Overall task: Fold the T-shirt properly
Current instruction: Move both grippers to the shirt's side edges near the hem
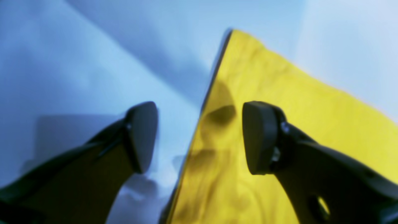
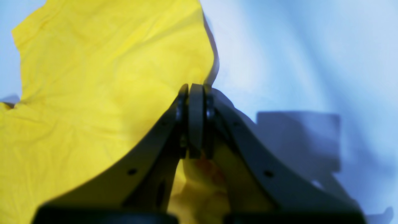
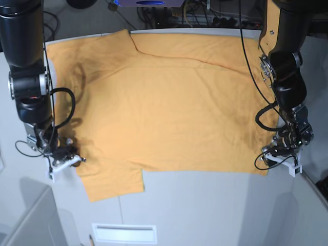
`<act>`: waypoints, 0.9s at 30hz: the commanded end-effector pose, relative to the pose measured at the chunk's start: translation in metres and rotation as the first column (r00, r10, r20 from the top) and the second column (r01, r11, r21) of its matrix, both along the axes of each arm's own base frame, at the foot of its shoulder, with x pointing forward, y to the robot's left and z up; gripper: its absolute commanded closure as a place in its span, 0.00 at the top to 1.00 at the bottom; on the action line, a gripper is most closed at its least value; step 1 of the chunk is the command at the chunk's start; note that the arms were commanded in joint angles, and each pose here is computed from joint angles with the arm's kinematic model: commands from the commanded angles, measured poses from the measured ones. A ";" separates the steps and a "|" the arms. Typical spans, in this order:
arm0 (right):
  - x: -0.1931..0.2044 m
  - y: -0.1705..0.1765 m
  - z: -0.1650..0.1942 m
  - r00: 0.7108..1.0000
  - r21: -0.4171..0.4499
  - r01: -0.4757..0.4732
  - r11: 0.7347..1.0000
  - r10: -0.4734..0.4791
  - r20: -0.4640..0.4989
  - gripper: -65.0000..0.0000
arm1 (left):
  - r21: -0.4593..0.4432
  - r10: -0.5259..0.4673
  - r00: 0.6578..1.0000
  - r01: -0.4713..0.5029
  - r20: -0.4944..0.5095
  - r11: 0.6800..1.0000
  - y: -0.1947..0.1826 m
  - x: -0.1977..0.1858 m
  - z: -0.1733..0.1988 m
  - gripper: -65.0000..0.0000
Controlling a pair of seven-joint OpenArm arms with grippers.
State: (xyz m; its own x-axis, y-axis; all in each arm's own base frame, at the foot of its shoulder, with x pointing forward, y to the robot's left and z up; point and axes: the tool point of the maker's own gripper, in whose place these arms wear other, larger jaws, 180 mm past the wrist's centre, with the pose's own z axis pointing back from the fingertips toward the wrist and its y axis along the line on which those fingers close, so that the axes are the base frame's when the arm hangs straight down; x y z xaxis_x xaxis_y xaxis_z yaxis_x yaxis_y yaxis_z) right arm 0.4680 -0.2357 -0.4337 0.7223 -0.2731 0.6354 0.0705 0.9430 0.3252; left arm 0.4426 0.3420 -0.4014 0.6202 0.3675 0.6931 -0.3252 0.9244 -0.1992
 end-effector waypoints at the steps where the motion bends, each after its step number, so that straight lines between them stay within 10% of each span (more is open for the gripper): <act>1: 0.008 -0.006 0.011 1.000 -0.017 0.000 1.000 0.000 0.013 0.00 | 0.010 0.021 0.995 -0.022 0.095 1.000 0.011 0.025 0.031 0.66; 27: 0.007 -0.005 0.010 1.000 -0.014 -0.002 1.000 0.002 0.011 0.00 | 0.092 -0.039 0.999 0.038 0.018 0.995 -0.009 0.036 0.001 0.66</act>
State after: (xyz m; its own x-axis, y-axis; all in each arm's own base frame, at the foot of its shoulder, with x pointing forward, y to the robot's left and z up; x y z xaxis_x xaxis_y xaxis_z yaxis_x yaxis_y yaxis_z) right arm 0.4674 -0.2362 -0.4341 0.7200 -0.2781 0.6358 0.0735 0.9416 0.3286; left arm 0.4708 0.3305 -0.4123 0.6324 0.2806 0.7221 -0.2910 0.9499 -0.1143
